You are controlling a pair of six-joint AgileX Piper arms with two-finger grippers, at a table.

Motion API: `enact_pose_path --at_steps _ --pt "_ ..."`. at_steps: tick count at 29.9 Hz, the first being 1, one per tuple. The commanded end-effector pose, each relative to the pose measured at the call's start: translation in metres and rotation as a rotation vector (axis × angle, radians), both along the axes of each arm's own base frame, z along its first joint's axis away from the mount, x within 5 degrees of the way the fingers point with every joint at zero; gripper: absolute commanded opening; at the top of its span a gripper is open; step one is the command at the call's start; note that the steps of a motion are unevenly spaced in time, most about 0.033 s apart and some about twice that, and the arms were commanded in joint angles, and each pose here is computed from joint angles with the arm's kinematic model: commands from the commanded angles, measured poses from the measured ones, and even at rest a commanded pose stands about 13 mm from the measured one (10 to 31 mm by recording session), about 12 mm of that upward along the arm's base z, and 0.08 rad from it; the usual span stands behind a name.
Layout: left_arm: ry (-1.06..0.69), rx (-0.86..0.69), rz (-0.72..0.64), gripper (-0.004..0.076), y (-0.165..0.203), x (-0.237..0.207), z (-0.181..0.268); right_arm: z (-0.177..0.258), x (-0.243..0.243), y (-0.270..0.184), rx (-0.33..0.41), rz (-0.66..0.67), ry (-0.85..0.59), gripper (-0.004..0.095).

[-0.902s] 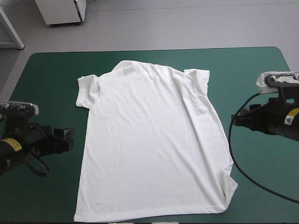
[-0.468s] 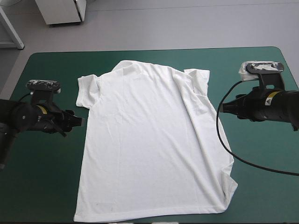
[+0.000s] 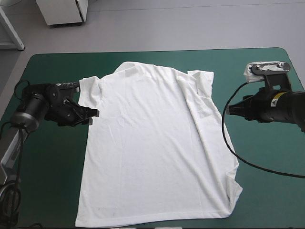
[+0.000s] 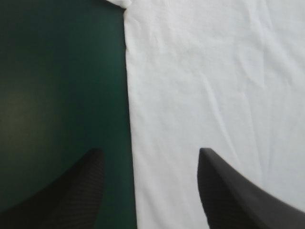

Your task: Fold the cloth

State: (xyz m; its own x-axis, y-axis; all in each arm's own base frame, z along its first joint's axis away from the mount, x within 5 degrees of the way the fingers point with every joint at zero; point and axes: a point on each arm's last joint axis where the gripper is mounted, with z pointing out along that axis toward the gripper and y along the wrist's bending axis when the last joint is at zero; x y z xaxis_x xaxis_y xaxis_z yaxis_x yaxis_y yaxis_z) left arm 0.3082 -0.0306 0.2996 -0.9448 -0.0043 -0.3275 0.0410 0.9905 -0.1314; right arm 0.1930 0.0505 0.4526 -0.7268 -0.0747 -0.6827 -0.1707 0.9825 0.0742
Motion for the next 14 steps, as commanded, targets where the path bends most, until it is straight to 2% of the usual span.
enact_pose_path --at_steps 1,14 --pt "-0.077 -0.032 0.024 0.0419 -0.002 0.016 0.002 0.016 -0.002 -0.003 -0.003 -0.007 -0.113 0.0326" --pt "-0.027 -0.016 0.057 0.0417 -0.003 0.076 -0.051 0.016 -0.002 -0.004 -0.009 -0.01 -0.117 0.0322"
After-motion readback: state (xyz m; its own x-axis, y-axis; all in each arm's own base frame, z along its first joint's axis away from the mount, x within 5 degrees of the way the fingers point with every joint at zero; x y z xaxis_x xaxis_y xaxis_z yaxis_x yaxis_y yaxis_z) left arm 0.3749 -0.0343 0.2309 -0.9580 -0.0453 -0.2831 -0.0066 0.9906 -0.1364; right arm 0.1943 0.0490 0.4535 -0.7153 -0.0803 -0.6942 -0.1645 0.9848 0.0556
